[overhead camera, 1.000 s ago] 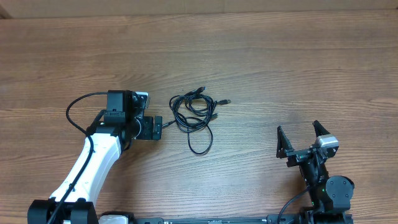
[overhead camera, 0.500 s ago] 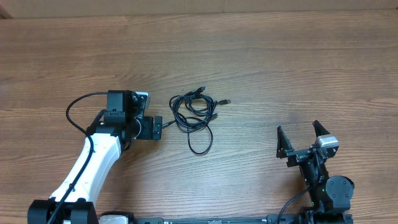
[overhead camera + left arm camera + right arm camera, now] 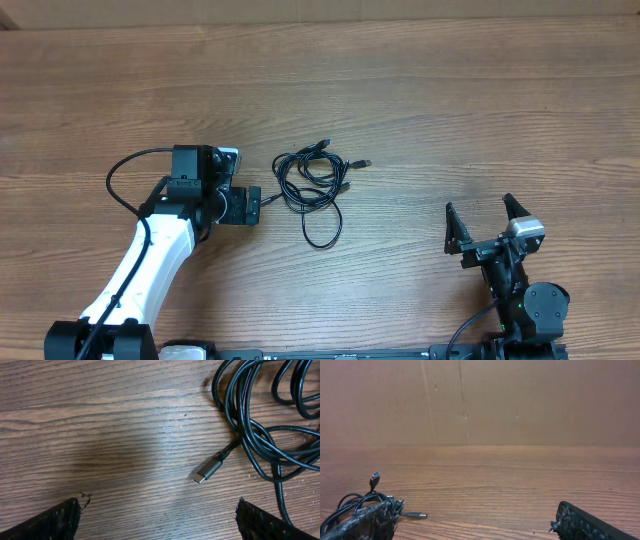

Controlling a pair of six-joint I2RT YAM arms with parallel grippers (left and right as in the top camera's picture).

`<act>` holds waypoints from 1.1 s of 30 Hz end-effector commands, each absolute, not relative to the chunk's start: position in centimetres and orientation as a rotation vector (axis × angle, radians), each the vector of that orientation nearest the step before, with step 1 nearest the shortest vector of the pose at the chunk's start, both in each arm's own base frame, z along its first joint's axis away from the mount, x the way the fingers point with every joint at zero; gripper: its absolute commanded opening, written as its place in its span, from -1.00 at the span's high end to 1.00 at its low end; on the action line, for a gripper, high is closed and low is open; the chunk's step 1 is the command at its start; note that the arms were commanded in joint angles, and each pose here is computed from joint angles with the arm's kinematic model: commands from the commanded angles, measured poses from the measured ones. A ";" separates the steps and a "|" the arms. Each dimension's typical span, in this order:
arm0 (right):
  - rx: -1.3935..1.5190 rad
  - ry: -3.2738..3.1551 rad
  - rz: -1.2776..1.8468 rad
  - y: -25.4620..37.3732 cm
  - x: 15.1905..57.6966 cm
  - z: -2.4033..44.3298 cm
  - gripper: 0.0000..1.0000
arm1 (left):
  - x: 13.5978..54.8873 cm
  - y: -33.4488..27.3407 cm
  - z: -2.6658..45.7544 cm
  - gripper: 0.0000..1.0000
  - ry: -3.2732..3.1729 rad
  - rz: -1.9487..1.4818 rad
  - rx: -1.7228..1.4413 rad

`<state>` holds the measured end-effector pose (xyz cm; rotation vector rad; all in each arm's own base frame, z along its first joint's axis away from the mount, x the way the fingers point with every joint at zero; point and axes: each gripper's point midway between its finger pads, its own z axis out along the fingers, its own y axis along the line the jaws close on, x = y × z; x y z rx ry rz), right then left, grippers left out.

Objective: Untangle cables

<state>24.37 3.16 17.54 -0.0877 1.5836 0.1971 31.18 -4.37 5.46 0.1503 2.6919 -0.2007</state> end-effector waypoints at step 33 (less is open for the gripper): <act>-0.095 1.581 0.194 3.2 24.4 17.3 -1.00 | 31.5 -4.4 5.9 -0.99 2.694 -0.197 0.130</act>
